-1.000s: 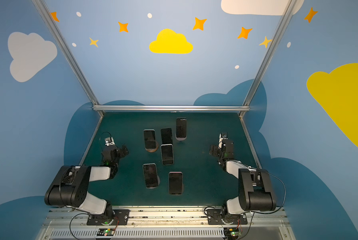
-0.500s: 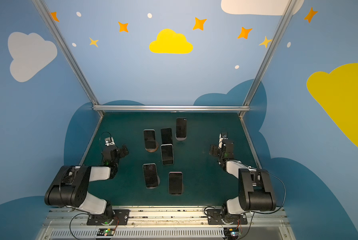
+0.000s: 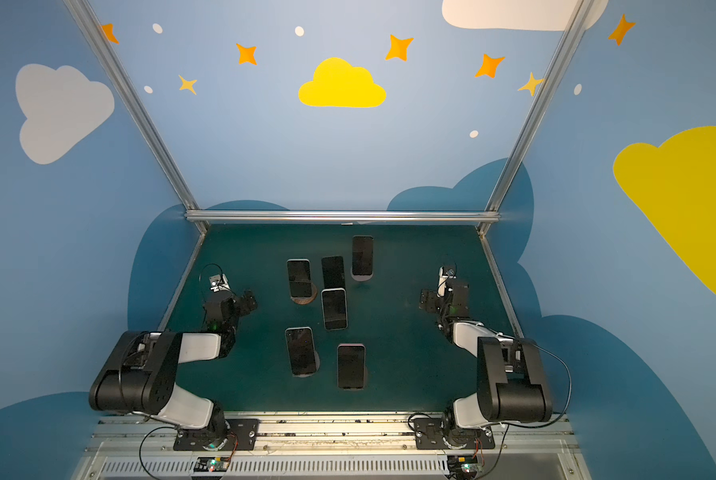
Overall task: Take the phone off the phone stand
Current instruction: 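Raise the left arm while the right gripper reaches toward the purple-cased phone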
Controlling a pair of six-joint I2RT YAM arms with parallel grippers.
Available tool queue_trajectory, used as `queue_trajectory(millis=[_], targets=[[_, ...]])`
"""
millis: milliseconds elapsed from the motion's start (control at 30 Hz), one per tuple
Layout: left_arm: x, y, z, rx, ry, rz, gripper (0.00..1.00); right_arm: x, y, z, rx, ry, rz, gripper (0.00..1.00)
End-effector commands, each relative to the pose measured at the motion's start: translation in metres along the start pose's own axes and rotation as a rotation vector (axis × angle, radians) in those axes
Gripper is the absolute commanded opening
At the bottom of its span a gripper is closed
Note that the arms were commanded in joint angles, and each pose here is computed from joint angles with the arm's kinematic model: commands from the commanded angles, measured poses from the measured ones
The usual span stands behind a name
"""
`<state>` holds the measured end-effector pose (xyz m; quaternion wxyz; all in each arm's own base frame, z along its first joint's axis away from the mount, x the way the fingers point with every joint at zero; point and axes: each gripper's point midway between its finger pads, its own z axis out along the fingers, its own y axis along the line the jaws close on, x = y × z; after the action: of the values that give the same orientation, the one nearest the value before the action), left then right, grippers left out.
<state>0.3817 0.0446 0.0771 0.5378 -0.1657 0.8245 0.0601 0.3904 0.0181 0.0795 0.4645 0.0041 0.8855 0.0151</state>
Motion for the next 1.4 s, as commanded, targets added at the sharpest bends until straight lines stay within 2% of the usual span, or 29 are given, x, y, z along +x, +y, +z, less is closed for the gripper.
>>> queue_trajectory(millis=[0, 33, 100, 200, 267, 300, 367, 400, 467, 533, 567, 600, 633, 733, 833, 1033, 1100, 1233, 1367], targets=[[-0.027, -0.006, -0.005, 0.013, -0.060, 0.007, 1.00, -0.010, -0.007, -0.010, 0.083, -0.042, 0.009, 0.93], [-0.037, -0.005, -0.011, 0.006, -0.060, 0.005, 1.00, -0.015, -0.010, -0.014, 0.107, -0.058, 0.018, 0.93], [-0.068, 0.002, -0.032, -0.036, -0.039, -0.030, 1.00, -0.029, 0.000, -0.024, 0.093, -0.064, -0.055, 0.94], [-0.139, 0.004, -0.076, -0.023, -0.112, -0.186, 1.00, -0.062, 0.004, -0.043, 0.172, -0.040, -0.064, 0.93], [-0.176, 0.014, -0.108, -0.055, -0.133, -0.371, 1.00, -0.083, 0.010, -0.058, 0.170, -0.004, -0.010, 0.96], [-0.187, 0.019, -0.123, -0.067, -0.126, -0.448, 1.00, -0.089, 0.007, -0.067, 0.200, 0.011, 0.125, 0.96], [-0.202, 0.031, -0.152, -0.091, -0.146, -0.535, 1.00, -0.097, 0.015, -0.085, 0.150, 0.080, 0.311, 0.96], [-0.208, 0.038, -0.162, -0.095, -0.190, -0.617, 1.00, -0.099, 0.019, -0.090, 0.106, 0.094, 0.393, 0.96], [-0.218, 0.028, -0.170, 0.056, -0.239, -0.651, 1.00, -0.097, 0.027, -0.095, -0.016, 0.101, 0.556, 0.96], [-0.212, 0.026, -0.167, 0.087, -0.219, -0.672, 1.00, -0.099, 0.040, -0.100, -0.151, 0.057, 0.612, 0.92], [-0.207, 0.027, -0.164, 0.067, -0.194, -0.669, 1.00, -0.100, 0.048, -0.107, -0.214, 0.033, 0.587, 0.80], [-0.200, 0.029, -0.159, 0.038, -0.161, -0.660, 1.00, -0.095, 0.045, -0.114, -0.188, 0.036, 0.594, 0.72], [-0.193, 0.029, -0.153, 0.021, -0.127, -0.650, 1.00, -0.087, 0.042, -0.122, -0.148, 0.059, 0.594, 0.71], [-0.185, 0.017, -0.148, 0.055, -0.049, -0.595, 1.00, -0.070, 0.044, -0.153, -0.079, 0.068, 0.502, 0.82], [-0.176, 0.000, -0.148, 0.124, -0.021, -0.561, 1.00, -0.048, 0.048, -0.182, -0.045, 0.084, 0.438, 0.83], [-0.163, -0.031, -0.144, 0.241, 0.056, -0.535, 1.00, -0.012, 0.063, -0.210, -0.089, 0.112, 0.420, 0.84], [-0.161, -0.035, -0.145, 0.264, 0.071, -0.546, 1.00, -0.009, 0.076, -0.216, -0.120, 0.125, 0.382, 0.85], [-0.158, -0.039, -0.143, 0.287, 0.073, -0.543, 1.00, -0.021, 0.091, -0.236, -0.135, 0.069, 0.285, 0.86], [-0.155, -0.044, -0.140, 0.300, 0.099, -0.549, 1.00, -0.027, 0.115, -0.250, -0.187, 0.031, 0.241, 0.87]])
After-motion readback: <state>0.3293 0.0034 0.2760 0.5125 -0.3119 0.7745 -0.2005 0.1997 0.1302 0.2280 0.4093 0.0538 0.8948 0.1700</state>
